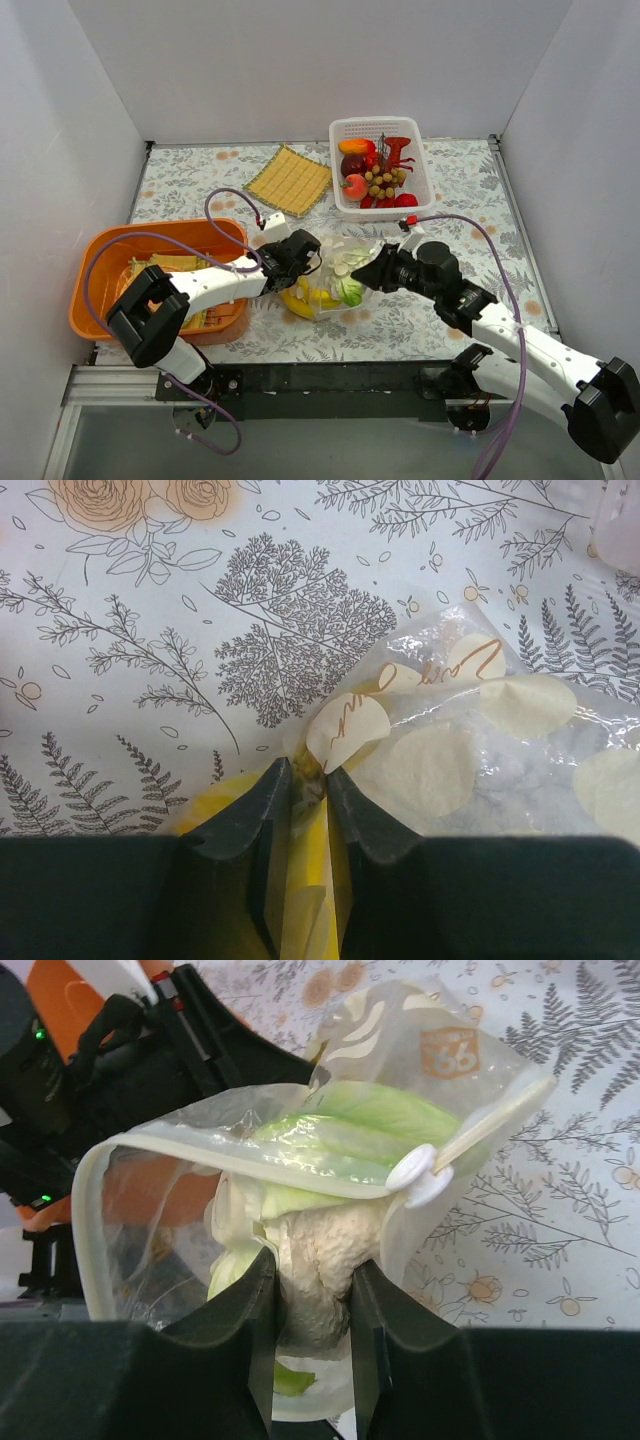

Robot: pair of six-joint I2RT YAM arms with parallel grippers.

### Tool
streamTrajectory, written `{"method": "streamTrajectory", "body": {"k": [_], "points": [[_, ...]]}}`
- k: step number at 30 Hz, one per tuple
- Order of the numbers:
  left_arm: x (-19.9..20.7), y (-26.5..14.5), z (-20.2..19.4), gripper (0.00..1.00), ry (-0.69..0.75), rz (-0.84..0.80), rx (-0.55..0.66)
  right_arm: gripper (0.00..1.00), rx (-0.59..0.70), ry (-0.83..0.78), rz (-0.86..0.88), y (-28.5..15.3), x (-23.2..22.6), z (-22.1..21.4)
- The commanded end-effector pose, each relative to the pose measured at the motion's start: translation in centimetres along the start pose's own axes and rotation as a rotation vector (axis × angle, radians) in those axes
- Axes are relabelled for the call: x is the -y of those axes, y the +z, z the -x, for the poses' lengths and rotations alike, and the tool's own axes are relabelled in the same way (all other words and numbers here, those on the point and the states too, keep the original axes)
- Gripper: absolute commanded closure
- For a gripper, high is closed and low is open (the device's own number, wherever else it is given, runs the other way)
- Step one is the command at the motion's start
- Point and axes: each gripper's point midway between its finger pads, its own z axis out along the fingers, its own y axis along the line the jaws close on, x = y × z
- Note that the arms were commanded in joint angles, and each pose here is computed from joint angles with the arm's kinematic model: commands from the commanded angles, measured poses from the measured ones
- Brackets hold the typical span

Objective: Open the zip-top bag and remove the fake food

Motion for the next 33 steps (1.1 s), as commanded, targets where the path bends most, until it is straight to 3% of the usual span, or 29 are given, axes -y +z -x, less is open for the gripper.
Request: {"method": "streamTrajectory", "body": {"k": [1,6,14,18,25,33], "points": [[-1.0,0.8,2.5,1.0,-0.01,0.083,0.109,0.99,-0.076,-0.02,0.167,-1.4,-4.4,0.1],[-1.3,0.9,2.6,1.0,-0.021,0.086,0.134,0.97,-0.07,-0.02,0.191,-3.3,-6.0,1.2],[-1.4,1.3,2.1,1.0,-0.021,0.104,0.118,0.96,-0.155,-0.01,0.292,-5.7,-7.7,-0.6],[-1.5,1.3,1.8,1.0,-0.018,0.113,0.103,0.96,-0.159,-0.027,0.254,-7.2,-7.6,-0.5],[-1.6,1.3,1.0,1.0,-0.003,0.095,0.074,0.94,0.017,-0.115,0.173,-10.3,-10.3,6.3],[-1.8,1.0,0.7,1.0,0.003,0.081,0.056,0.93,0.196,-0.196,0.018,-5.2,-10.6,16.2]]}}
